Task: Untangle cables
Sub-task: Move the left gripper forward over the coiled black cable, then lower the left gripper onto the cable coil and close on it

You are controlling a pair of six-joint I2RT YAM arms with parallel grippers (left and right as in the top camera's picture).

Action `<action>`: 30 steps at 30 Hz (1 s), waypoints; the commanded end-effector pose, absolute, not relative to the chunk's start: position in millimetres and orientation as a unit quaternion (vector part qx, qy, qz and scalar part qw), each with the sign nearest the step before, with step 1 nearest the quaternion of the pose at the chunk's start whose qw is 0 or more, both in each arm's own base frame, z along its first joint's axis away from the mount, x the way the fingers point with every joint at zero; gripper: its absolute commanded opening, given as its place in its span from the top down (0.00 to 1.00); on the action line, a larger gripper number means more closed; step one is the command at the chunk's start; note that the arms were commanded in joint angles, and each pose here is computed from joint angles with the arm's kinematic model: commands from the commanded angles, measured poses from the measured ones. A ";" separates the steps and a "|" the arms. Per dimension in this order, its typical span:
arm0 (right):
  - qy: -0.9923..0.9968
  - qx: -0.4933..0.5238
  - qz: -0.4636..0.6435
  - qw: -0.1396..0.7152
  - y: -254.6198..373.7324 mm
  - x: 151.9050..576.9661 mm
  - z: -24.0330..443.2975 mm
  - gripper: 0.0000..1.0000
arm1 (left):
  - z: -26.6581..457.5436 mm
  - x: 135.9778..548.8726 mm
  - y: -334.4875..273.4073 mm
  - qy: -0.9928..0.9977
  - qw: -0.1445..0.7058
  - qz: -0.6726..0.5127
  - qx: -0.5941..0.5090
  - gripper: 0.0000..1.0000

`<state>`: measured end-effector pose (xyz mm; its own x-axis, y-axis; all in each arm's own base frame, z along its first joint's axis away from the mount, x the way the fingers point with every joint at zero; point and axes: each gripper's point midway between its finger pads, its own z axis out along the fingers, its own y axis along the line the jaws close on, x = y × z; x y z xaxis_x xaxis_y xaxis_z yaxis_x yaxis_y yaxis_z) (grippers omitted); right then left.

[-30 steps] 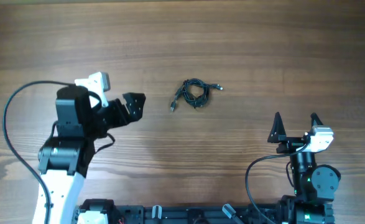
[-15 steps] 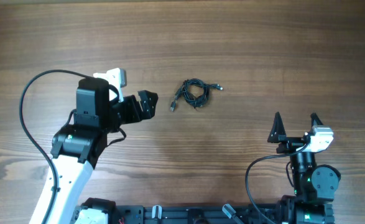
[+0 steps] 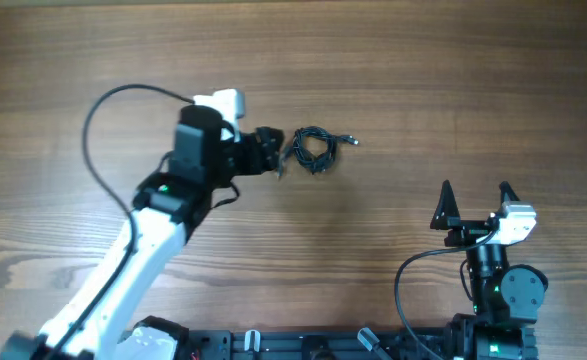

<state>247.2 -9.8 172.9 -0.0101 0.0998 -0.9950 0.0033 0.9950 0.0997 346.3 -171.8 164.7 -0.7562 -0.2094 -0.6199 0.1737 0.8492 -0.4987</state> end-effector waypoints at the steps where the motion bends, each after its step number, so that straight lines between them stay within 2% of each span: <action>1: 0.708 0.028 0.029 0.705 -8.8 247.1 173.7 0.01 | 148.9 348.7 -199.5 0.901 0.335 -0.275 0.015 0.20; 9: 0.708 0.028 0.029 0.705 -8.8 247.1 173.7 0.00 | 94.8 333.5 -245.7 0.919 0.276 -0.274 0.063 0.18; 30: 0.708 0.028 0.029 0.705 -8.8 247.1 173.7 0.00 | 40.2 327.4 -245.1 0.944 0.213 -0.251 0.034 0.14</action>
<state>247.2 -9.8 172.9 -0.0101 0.0998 -0.9950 0.0033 0.9950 0.0997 322.9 -244.0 45.2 -0.9055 -0.0366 -0.4229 0.1835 0.8647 -0.4677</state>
